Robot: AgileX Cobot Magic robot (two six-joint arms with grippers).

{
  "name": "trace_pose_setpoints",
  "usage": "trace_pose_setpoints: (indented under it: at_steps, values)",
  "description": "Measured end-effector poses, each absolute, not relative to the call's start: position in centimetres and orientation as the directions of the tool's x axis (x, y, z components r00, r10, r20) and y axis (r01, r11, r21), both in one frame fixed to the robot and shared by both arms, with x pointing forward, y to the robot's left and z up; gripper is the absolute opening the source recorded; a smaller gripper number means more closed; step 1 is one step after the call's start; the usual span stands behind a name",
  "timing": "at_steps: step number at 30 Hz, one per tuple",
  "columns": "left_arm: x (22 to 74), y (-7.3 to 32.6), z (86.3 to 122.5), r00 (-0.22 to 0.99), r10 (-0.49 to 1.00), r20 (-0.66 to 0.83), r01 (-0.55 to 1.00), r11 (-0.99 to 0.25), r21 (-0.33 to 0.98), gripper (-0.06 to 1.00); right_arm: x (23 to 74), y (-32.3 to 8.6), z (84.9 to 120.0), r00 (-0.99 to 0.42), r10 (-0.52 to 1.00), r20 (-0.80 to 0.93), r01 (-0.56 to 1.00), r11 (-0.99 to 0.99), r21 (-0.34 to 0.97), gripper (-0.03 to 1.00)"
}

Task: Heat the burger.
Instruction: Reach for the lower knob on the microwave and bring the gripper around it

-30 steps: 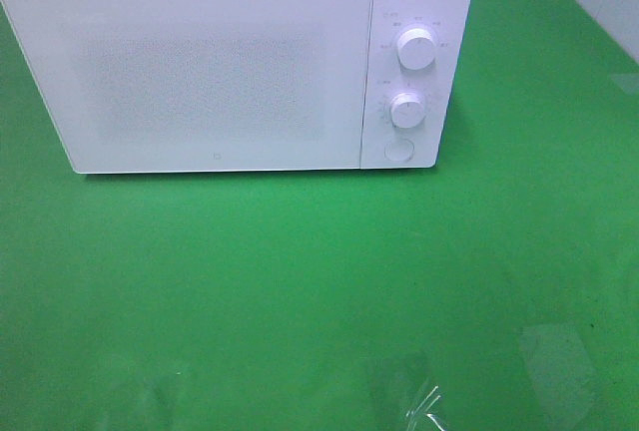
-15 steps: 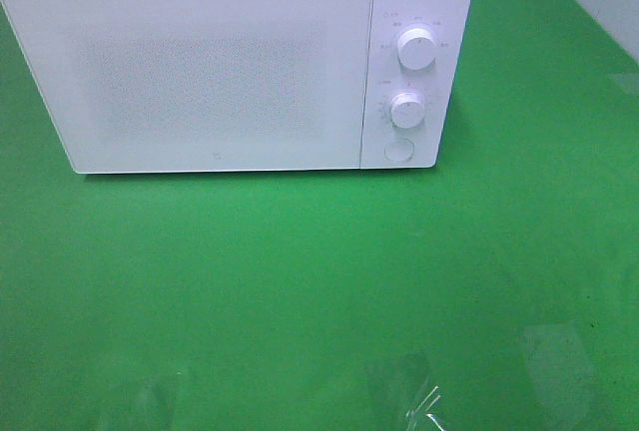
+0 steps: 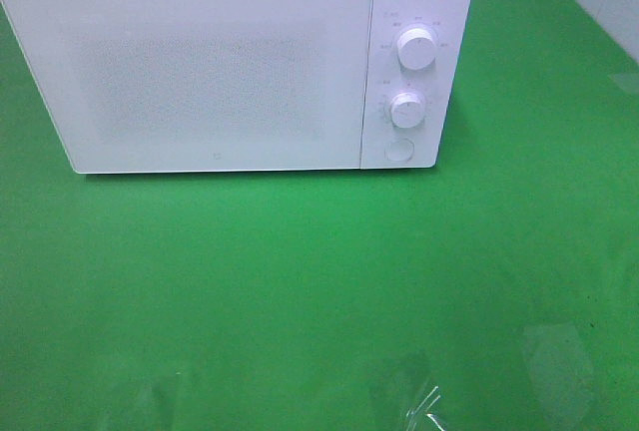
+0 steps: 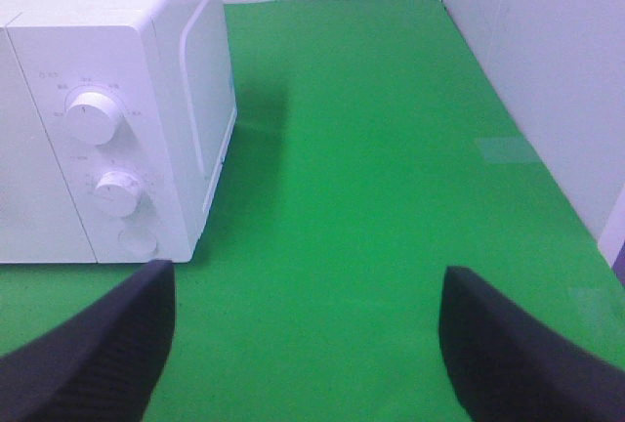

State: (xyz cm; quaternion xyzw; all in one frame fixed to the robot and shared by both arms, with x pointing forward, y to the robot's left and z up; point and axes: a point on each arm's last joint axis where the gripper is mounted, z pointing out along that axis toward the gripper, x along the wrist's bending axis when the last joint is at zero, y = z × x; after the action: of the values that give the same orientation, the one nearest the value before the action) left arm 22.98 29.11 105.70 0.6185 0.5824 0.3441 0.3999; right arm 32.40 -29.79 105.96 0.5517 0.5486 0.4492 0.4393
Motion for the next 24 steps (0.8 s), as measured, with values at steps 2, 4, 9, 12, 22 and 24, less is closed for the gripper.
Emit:
trace_pose_setpoints:
  at_steps: [2, 4, 9, 12, 22, 24]
  values:
    - [23.0, 29.1, 105.7, 0.085, 0.996, -0.040, 0.445, -0.002, 0.895, 0.99, 32.9, -29.8, 105.7, -0.009, 1.000, 0.014, 0.196, -0.012, 0.981, 0.75]
    - [23.0, 29.1, 105.7, 0.085, 0.996, -0.040, 0.445, -0.002, 0.895, 0.99, 33.2, -29.7, 105.5, -0.010, 1.000, 0.014, 0.194, -0.011, 0.981, 0.75]
    - [23.0, 29.1, 105.7, 0.085, 0.996, -0.041, 0.445, -0.001, 0.895, 0.99, 34.9, -29.6, 105.0, -0.021, 1.000, 0.014, 0.146, -0.011, 0.989, 0.75]
    - [23.0, 29.1, 105.7, 0.085, 0.996, -0.041, 0.445, -0.001, 0.895, 0.99, 35.5, -29.5, 105.0, -0.025, 1.000, 0.015, 0.129, -0.012, 0.992, 0.75]
    - [23.0, 29.1, 105.7, 0.086, 0.996, -0.040, 0.445, -0.002, 0.896, 0.99, 39.3, -29.3, 104.6, -0.046, 0.999, 0.020, 0.038, -0.018, 0.999, 0.75]
    - [23.0, 29.1, 105.7, 0.086, 0.996, -0.040, 0.445, -0.002, 0.896, 0.99, 40.2, -29.2, 104.2, -0.049, 0.999, 0.020, 0.041, -0.018, 0.999, 0.75]
